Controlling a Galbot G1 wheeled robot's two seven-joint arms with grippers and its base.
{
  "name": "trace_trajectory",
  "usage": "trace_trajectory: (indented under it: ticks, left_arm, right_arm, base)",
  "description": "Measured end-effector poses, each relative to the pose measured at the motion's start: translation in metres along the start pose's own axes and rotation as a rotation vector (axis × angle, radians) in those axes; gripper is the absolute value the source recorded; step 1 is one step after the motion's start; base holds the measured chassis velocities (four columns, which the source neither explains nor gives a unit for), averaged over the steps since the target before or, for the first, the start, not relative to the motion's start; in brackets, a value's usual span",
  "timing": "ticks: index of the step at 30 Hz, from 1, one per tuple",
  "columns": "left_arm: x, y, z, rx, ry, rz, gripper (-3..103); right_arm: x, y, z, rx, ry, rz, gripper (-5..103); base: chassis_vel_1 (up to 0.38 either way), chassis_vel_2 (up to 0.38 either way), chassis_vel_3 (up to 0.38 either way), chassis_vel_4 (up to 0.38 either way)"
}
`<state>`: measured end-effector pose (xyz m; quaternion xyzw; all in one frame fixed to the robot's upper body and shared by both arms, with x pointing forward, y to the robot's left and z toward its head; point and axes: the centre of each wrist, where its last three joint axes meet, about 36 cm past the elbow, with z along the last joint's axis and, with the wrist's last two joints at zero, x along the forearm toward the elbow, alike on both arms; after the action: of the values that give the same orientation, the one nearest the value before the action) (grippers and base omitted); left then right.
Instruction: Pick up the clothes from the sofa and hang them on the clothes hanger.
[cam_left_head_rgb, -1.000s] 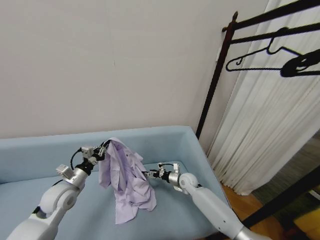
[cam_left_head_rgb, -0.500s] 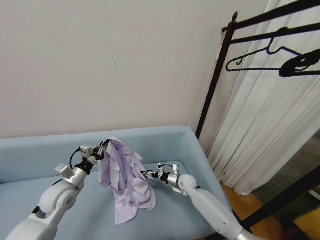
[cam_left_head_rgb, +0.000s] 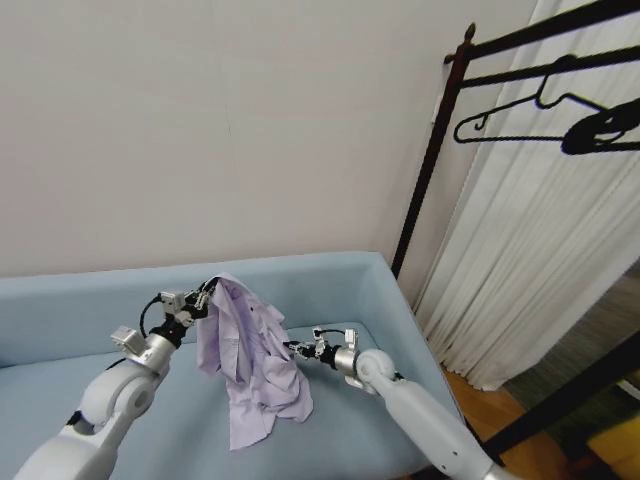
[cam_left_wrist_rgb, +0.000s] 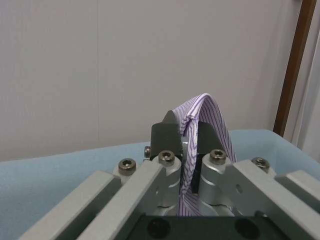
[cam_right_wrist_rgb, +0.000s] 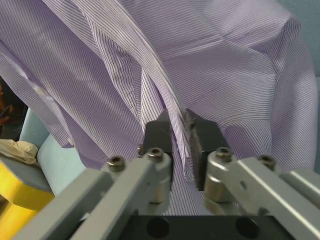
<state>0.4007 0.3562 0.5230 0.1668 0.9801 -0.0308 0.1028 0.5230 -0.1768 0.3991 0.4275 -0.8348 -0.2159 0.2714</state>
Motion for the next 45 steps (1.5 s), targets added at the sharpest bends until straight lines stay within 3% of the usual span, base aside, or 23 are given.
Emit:
trace_trajectory:
  ticks: [3,8,13,16,18,21,23,24,25,27,29,31,33,39,45]
  left_arm:
    - [0.0,0.0,0.001,0.002,-0.001,-0.002,3]
    - [0.0,0.0,0.0,0.001,-0.001,-0.001,3]
    - [0.0,0.001,-0.001,0.015,-0.003,0.013,3]
    - [-0.001,0.004,-0.001,0.04,-0.005,0.03,3]
    - [-0.001,0.004,-0.001,0.041,-0.006,0.031,3]
    - [-0.001,0.002,-0.003,0.042,-0.009,0.039,3]
    - [-0.001,0.002,-0.003,0.042,-0.01,0.041,3]
    - [0.0,0.002,-0.004,0.04,-0.011,0.043,3]
    - [0.0,0.001,-0.005,0.039,-0.012,0.045,3]
    - [0.001,0.001,-0.007,0.037,-0.013,0.047,3]
    - [0.001,0.001,-0.007,0.036,-0.013,0.048,3]
    - [0.002,0.001,-0.008,0.034,-0.012,0.05,3]
    - [0.002,0.001,-0.008,0.033,-0.012,0.05,3]
    - [0.002,0.0,-0.009,0.034,-0.011,0.051,3]
    - [0.003,-0.003,-0.011,0.036,-0.014,0.061,3]
  right_arm:
    - [0.001,0.001,0.001,0.0,0.001,0.0,1]
    - [0.0,0.001,0.003,0.004,0.005,0.004,0]
    - [-0.001,-0.005,0.001,0.051,0.013,0.019,-3]
    - [0.0,-0.007,-0.003,0.093,0.025,0.01,13]
    - [-0.001,-0.006,-0.004,0.095,0.027,0.009,13]
    - [-0.005,-0.008,-0.003,0.092,0.032,0.008,29]
    - [-0.006,-0.008,-0.003,0.091,0.032,0.007,29]
    - [-0.008,-0.008,-0.002,0.085,0.032,0.006,40]
    - [-0.01,-0.008,-0.001,0.082,0.032,0.006,40]
    - [-0.012,-0.009,0.001,0.077,0.033,0.009,51]
    - [-0.012,-0.009,0.001,0.076,0.033,0.009,51]
    - [-0.012,-0.011,-0.001,0.074,0.021,0.017,67]
    - [-0.009,-0.011,-0.005,0.076,0.011,0.021,67]
    - [0.006,-0.01,-0.025,0.1,-0.02,0.015,93]
    - [0.004,-0.023,-0.028,0.098,-0.004,0.031,95]
  base:
    - [0.0,0.0,0.0,0.0]
    - [0.0,0.0,0.0,0.0]
    - [0.0,0.0,0.0,0.0]
    - [0.0,0.0,0.0,0.0]
    - [0.0,0.0,0.0,0.0]
    - [0.0,0.0,0.0,0.0]
    - [0.0,0.0,0.0,0.0]
    - [0.0,0.0,0.0,0.0]
    - [0.0,0.0,0.0,0.0]
    - [0.0,0.0,0.0,0.0]
    - [0.0,0.0,0.0,0.0]
    - [0.0,0.0,0.0,0.0]
    - [0.0,0.0,0.0,0.0]
    - [0.0,0.0,0.0,0.0]
    - [0.0,0.0,0.0,0.0]
